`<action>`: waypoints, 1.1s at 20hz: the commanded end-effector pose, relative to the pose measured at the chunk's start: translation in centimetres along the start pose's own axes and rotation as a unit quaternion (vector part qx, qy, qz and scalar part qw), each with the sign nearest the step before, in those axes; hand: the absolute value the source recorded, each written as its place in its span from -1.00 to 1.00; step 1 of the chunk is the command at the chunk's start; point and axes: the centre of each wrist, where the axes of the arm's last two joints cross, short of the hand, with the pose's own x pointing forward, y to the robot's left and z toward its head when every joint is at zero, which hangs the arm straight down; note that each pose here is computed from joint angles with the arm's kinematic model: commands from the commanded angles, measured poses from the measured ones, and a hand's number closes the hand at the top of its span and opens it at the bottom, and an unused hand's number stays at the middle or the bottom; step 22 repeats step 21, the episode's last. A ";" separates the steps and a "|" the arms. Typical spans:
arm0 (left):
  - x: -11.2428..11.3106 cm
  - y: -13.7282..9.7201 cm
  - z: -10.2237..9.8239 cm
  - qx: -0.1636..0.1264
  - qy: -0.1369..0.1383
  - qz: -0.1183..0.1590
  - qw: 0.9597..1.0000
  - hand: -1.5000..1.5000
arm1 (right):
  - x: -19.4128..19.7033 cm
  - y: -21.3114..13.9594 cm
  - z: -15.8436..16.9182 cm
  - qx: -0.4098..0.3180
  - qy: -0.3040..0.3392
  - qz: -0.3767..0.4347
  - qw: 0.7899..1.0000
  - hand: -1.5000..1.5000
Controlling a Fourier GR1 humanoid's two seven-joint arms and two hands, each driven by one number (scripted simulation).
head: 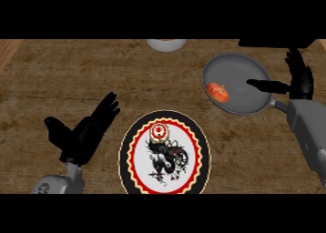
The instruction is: Pick the squash from the plate and place it in the pan
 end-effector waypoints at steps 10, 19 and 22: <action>0.3 1.8 1.2 0.019 0.003 -0.008 1.000 0.00 | -6.5 -9.1 3.5 0.110 -0.024 -0.074 0.991 -1.00; 0.0 2.0 0.7 0.025 0.004 0.002 1.000 0.00 | -6.1 -12.2 3.2 0.146 -0.029 -0.068 0.987 -1.00; -0.3 0.9 0.8 0.009 0.008 -0.008 1.000 0.00 | -6.5 -12.1 3.5 0.151 -0.032 -0.071 0.985 -1.00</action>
